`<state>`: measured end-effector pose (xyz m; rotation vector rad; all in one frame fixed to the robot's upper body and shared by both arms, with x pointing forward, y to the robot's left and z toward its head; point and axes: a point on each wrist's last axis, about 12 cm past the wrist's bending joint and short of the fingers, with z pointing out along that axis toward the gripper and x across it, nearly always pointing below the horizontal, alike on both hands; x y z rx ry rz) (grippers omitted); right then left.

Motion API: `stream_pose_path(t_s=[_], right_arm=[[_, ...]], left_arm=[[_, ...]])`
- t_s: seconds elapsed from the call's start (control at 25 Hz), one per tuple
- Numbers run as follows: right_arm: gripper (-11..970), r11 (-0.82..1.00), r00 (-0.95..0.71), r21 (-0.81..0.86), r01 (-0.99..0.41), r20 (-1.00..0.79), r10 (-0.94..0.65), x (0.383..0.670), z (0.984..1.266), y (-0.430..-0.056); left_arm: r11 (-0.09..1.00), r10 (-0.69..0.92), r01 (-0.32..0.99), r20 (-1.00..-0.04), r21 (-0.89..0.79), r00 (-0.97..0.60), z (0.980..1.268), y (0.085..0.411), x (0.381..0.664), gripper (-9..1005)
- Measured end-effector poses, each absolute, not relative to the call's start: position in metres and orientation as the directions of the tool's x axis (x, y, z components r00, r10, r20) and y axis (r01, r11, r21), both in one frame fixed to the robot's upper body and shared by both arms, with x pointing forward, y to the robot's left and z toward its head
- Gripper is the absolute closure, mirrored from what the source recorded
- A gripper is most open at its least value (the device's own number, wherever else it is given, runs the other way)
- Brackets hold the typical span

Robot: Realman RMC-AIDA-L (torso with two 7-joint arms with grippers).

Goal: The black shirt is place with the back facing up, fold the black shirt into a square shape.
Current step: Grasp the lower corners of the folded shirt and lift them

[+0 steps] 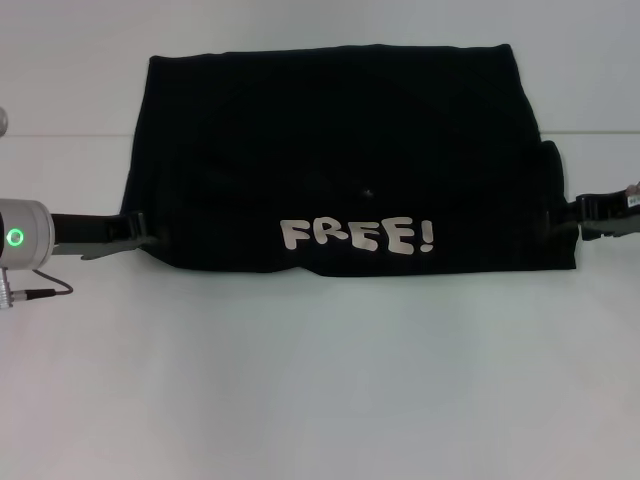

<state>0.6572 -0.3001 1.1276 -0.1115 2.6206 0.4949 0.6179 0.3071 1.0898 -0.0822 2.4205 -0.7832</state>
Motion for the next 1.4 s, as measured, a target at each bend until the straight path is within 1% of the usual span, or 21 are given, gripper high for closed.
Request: stream_pose_path(t_s=[0.32, 0.68, 1.2, 1.4], right_arm=[[197, 0.932, -0.882, 0.326, -0.156, -0.471, 0.017, 0.654, 1.115, -0.293], [200, 0.931, -0.888, 0.324, -0.168, -0.46, 0.0, 0.65, 1.107, -0.287], [203, 0.93, -0.89, 0.328, -0.168, -0.456, 0.0, 0.649, 1.107, -0.286], [355, 0.93, -0.89, 0.328, -0.165, -0.456, 0.003, 0.649, 1.107, -0.287]], left_arm=[[0.826, -0.239, 0.109, -0.518, -0.553, -0.821, 1.09, 0.309, 0.618, 994], [0.829, -0.242, 0.107, -0.524, -0.549, -0.817, 1.09, 0.309, 0.619, 993], [0.827, -0.244, 0.106, -0.523, -0.552, -0.817, 1.09, 0.308, 0.619, 993], [0.827, -0.244, 0.106, -0.522, -0.553, -0.817, 1.09, 0.308, 0.619, 993]])
